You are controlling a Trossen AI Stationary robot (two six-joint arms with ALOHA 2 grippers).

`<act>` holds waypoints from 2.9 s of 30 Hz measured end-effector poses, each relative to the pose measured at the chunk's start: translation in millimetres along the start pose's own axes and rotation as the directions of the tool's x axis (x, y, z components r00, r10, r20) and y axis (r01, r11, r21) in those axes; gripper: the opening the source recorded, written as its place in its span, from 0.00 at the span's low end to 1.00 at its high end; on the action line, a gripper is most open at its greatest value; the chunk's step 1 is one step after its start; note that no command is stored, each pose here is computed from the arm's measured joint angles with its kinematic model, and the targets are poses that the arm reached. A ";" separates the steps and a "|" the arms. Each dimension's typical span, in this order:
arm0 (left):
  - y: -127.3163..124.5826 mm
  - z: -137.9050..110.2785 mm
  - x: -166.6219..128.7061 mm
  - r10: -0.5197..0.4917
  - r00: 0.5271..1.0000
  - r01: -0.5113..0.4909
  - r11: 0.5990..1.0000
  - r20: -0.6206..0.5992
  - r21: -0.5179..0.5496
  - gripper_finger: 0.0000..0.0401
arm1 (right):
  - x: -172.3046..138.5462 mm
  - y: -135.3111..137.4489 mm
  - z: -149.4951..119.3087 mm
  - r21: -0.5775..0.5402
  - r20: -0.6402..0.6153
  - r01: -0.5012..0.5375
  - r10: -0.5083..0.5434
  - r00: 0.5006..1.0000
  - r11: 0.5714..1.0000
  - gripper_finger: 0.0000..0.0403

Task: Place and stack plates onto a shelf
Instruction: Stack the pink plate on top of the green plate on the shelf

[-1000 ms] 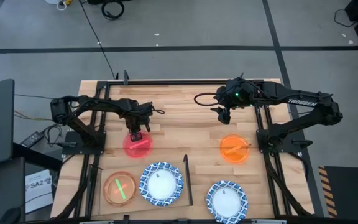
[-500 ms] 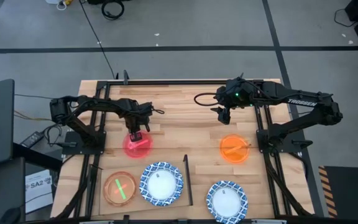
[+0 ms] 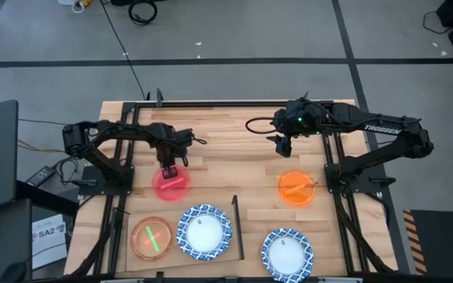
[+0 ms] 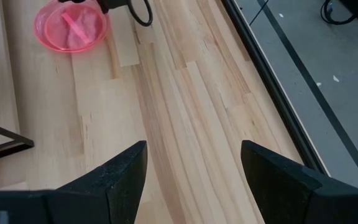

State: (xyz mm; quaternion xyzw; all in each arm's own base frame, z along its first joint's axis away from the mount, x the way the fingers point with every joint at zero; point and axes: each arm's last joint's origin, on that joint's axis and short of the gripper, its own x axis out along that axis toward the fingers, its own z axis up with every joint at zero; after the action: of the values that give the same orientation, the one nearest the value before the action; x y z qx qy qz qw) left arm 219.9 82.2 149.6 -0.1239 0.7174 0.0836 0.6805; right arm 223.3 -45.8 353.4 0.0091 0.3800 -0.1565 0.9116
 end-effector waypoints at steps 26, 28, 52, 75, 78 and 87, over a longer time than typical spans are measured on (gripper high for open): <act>-0.6 30.1 -111.8 0.108 0.993 -0.111 0.992 0.056 0.054 0.00 | 0.0 0.0 0.0 0.000 0.000 0.000 0.000 1.000 1.000 0.66; -2.0 30.3 -123.3 0.109 0.992 -0.112 0.992 0.062 0.057 0.00 | 0.0 0.0 0.0 0.000 0.000 0.000 0.000 1.000 1.000 0.66; -57.2 10.6 -202.8 -0.058 0.988 0.023 0.971 0.141 0.238 0.00 | 0.0 0.0 -0.1 0.000 -0.001 0.000 0.000 1.000 1.000 0.66; -170.2 -56.4 -210.1 -0.234 0.971 0.193 0.894 0.053 0.404 0.00 | 0.1 0.1 -0.1 0.000 -0.002 -0.001 0.001 1.000 1.000 0.66; -182.7 -66.4 -203.8 -0.217 0.976 0.191 0.897 0.021 0.399 0.00 | 0.1 0.1 -0.1 0.000 -0.002 -0.001 0.001 1.000 1.000 0.66; -206.3 -84.2 -160.6 -0.138 0.988 0.154 0.911 -0.070 0.383 0.01 | 0.1 0.1 -0.1 0.000 -0.001 0.000 0.000 1.000 1.000 0.66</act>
State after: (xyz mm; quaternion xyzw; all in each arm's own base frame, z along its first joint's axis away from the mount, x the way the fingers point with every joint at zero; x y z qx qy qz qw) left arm 206.5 -128.9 324.8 -0.0418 0.7224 -0.1136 0.6808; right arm 223.3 -45.8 353.3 0.0092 0.3806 -0.1563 0.9114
